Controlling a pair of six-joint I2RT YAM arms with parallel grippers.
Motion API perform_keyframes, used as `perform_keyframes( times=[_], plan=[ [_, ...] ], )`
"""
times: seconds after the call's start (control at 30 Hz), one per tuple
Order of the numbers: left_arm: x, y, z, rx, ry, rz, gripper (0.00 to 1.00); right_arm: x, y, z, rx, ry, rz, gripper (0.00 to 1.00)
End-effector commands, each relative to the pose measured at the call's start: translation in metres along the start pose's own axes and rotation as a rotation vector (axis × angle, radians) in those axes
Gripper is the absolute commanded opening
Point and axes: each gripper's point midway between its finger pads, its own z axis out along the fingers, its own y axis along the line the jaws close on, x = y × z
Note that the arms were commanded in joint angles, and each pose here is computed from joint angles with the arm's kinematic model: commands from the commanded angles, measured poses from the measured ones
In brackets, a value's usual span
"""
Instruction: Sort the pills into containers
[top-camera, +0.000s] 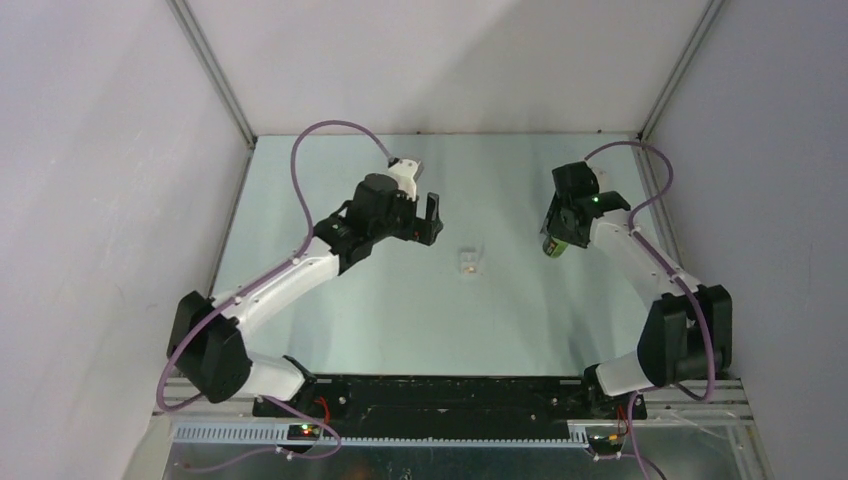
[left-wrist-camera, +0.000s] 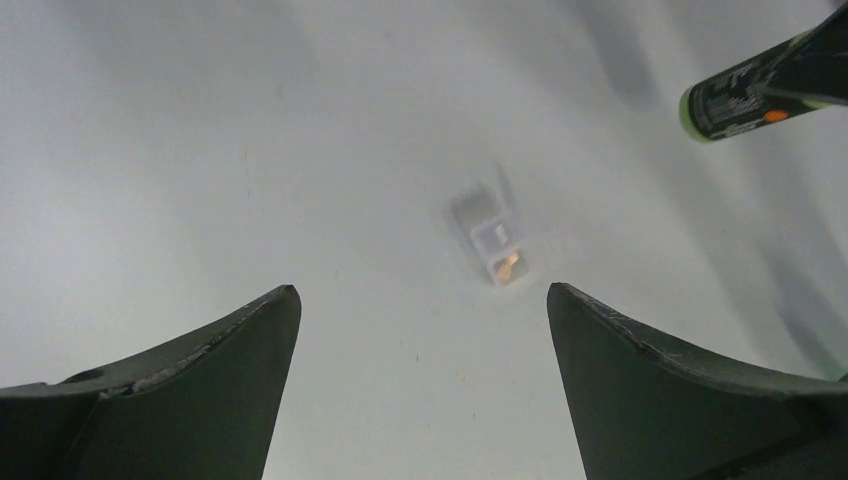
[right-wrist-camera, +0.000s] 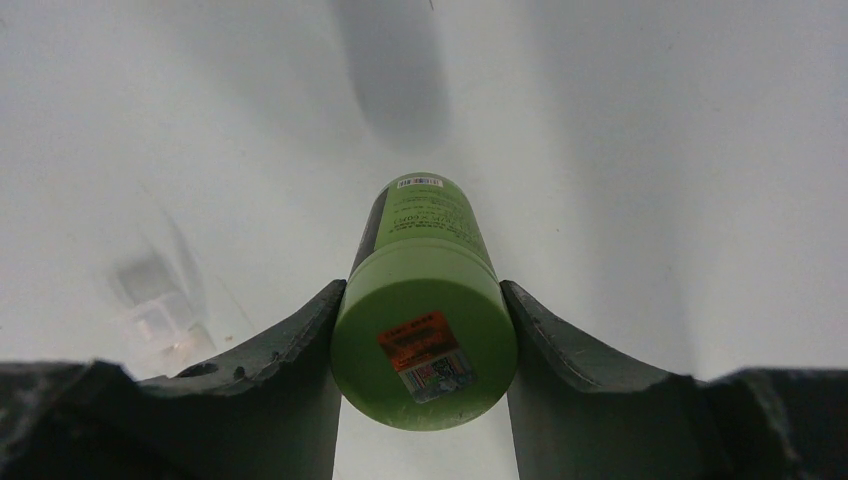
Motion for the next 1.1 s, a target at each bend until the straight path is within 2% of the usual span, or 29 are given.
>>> perform_keyframes(
  times=[0.0,0.1,0.2,0.27,0.3,0.37,0.57,0.7,0.87,1.03,1.07],
  plan=[
    [0.03,0.021,0.003,-0.111,0.097,-0.202,0.99,-0.015,0.014,0.025,-0.036,-0.079,0.007,0.27],
    [0.038,0.037,0.005,-0.167,0.118,-0.282,0.99,-0.007,0.012,0.043,-0.01,-0.057,-0.006,0.29],
    [0.041,0.052,0.003,-0.231,0.119,-0.281,0.99,-0.005,0.012,0.051,-0.001,-0.051,-0.015,0.32],
    [0.038,0.054,0.003,-0.227,0.116,-0.269,0.99,-0.002,0.011,0.055,0.006,-0.041,-0.02,0.41],
    [0.037,0.053,0.003,-0.225,0.118,-0.269,0.98,-0.002,0.011,0.055,0.01,-0.042,-0.02,0.52],
    [0.037,0.052,0.006,-0.209,0.126,-0.265,0.95,-0.002,0.009,0.054,0.004,-0.036,-0.023,0.64],
    [0.039,0.032,0.019,-0.111,0.136,-0.341,0.85,-0.013,0.0,0.045,-0.054,-0.011,0.002,0.8],
    [0.045,0.014,0.03,-0.027,0.159,-0.415,0.83,-0.025,0.004,0.027,-0.094,-0.026,0.02,0.82],
    [0.056,-0.008,0.048,0.089,0.191,-0.535,0.71,-0.033,0.02,-0.003,-0.199,-0.042,0.004,0.78],
    [0.064,-0.023,0.063,0.172,0.235,-0.593,0.62,-0.045,0.032,-0.037,-0.311,-0.101,0.003,0.76],
    [0.071,-0.025,0.068,0.173,0.255,-0.609,0.59,-0.043,0.037,-0.042,-0.345,-0.094,0.001,0.73]
  ],
)
